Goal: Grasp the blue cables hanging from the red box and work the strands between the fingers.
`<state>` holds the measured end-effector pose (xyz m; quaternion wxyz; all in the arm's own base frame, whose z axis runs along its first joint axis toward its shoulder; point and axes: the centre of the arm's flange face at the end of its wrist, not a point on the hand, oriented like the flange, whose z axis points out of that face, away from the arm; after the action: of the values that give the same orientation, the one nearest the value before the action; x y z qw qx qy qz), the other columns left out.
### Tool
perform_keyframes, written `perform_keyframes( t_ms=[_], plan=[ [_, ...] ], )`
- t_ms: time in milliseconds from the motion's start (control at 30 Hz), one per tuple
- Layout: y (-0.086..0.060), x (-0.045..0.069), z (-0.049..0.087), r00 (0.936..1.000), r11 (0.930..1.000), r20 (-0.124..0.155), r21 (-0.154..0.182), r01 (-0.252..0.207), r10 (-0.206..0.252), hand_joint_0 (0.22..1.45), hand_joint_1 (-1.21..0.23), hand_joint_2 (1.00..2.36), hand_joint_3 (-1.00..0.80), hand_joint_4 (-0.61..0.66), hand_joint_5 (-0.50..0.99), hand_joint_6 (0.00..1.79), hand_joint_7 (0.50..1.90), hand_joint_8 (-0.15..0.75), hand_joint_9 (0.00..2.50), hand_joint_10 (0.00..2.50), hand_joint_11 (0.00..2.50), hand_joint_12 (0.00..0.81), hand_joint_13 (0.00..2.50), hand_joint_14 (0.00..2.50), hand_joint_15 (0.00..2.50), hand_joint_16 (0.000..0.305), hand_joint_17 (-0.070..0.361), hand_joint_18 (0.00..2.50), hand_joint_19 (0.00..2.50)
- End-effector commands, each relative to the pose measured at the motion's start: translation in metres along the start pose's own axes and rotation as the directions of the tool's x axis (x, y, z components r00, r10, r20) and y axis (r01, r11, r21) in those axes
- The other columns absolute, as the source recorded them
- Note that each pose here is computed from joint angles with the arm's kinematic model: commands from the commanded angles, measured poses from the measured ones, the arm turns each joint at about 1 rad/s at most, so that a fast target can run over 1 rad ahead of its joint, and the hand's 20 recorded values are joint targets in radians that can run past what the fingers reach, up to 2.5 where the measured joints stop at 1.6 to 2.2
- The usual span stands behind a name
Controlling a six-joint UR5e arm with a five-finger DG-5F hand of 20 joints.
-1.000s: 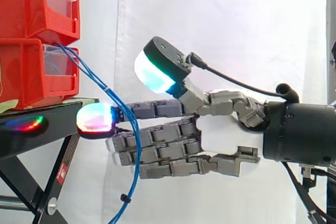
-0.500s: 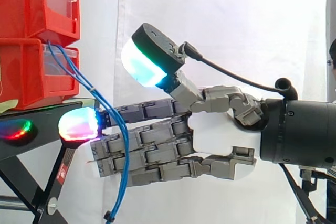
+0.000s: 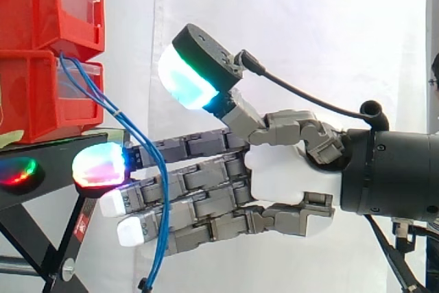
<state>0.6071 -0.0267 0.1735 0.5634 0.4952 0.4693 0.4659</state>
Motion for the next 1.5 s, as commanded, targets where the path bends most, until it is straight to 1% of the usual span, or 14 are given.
perform_keyframes(
  t_ms=[0,200,233,300,533,833,1033,1133,1200,1333,1367,1400,1433,1467],
  plan=[
    [0.000,0.000,0.000,1.0000,1.0000,-0.001,0.000,-0.003,0.003,0.67,-0.59,1.00,-1.00,0.22,-0.23,0.00,0.61,0.384,0.71,0.01,0.29,0.415,0.86,0.02,0.52,0.052,0.117,0.61,0.20],
    [0.002,0.001,0.002,0.9999,0.9999,0.000,-0.006,-0.014,0.014,0.67,-0.59,1.00,-1.00,0.22,-0.22,0.00,0.61,0.384,0.72,0.01,0.30,0.414,0.86,0.02,0.52,0.052,0.116,0.62,0.20],
    [0.002,0.000,0.002,0.9999,0.9999,0.004,-0.005,-0.014,0.014,0.67,-0.59,1.00,-1.00,0.22,-0.22,0.00,0.61,0.382,0.72,0.01,0.29,0.413,0.87,0.02,0.52,0.051,0.116,0.62,0.20],
    [0.003,0.001,0.003,0.9999,0.9999,0.005,-0.008,-0.012,0.012,0.68,-0.59,1.00,-1.00,0.22,-0.22,0.00,0.61,0.388,0.76,0.01,0.37,0.414,0.89,0.02,0.56,0.051,0.115,0.63,0.21],
    [0.006,0.001,0.006,1.0000,0.9999,0.007,-0.014,-0.005,0.005,0.68,-0.59,1.00,-1.00,0.22,-0.21,0.00,0.62,0.393,0.81,0.01,0.46,0.422,0.94,0.02,0.63,0.051,0.116,0.66,0.24],
    [0.007,0.002,0.007,1.0000,0.9998,0.004,-0.017,-0.006,0.006,0.68,-0.59,1.00,-1.00,0.22,-0.19,0.00,0.63,0.401,0.92,0.02,0.71,0.436,1.03,0.02,0.78,0.052,0.116,0.70,0.30],
    [0.010,0.003,0.009,1.0000,0.9997,0.001,-0.023,-0.010,0.010,0.69,-0.59,1.00,-1.00,0.23,-0.17,0.01,0.64,0.403,1.00,0.02,0.92,0.449,1.11,0.02,0.95,0.056,0.126,0.85,0.44],
    [0.010,0.004,0.010,1.0000,0.9997,0.001,-0.021,-0.009,0.009,0.69,-0.59,1.00,-1.00,0.23,-0.17,0.01,0.64,0.393,1.04,0.02,1.09,0.439,1.19,0.02,1.13,0.058,0.130,0.92,0.57],
    [0.012,0.004,0.011,1.0000,0.9998,-0.001,-0.019,-0.008,0.008,0.69,-0.59,1.00,-1.00,0.24,-0.16,0.01,0.64,0.390,1.06,0.01,1.15,0.428,1.22,0.02,1.21,0.060,0.135,0.98,0.65],
    [0.012,0.005,0.012,0.9999,0.9999,-0.009,-0.011,-0.008,0.008,0.70,-0.60,1.00,-1.00,0.25,-0.15,0.01,0.65,0.370,1.13,0.01,1.34,0.408,1.34,0.01,1.46,0.064,0.144,1.19,0.98],
    [0.012,0.005,0.011,0.9999,1.0000,-0.011,-0.007,-0.007,0.006,0.70,-0.60,1.00,-1.00,0.25,-0.14,0.01,0.66,0.358,1.15,0.01,1.40,0.398,1.37,0.00,1.56,0.063,0.141,1.26,1.13],
    [0.012,0.006,0.011,0.9999,1.0000,-0.014,-0.004,-0.006,0.006,0.70,-0.60,1.00,-1.00,0.25,-0.13,0.01,0.66,0.358,1.16,0.00,1.45,0.395,1.36,0.12,1.54,0.062,0.140,1.28,1.19],
    [0.011,0.005,0.010,0.9998,1.0000,-0.018,0.007,-0.006,0.006,0.70,-0.60,1.00,-1.00,0.25,-0.13,0.01,0.66,0.348,1.17,0.03,1.50,0.397,1.34,0.28,1.52,0.060,0.136,1.34,1.27],
    [0.012,0.005,0.010,0.9998,0.9999,-0.017,0.009,-0.010,0.010,0.70,-0.60,1.00,-1.00,0.25,-0.12,0.01,0.67,0.338,1.15,0.15,1.52,0.392,1.31,0.52,1.45,0.058,0.129,1.38,1.42]
  ],
)
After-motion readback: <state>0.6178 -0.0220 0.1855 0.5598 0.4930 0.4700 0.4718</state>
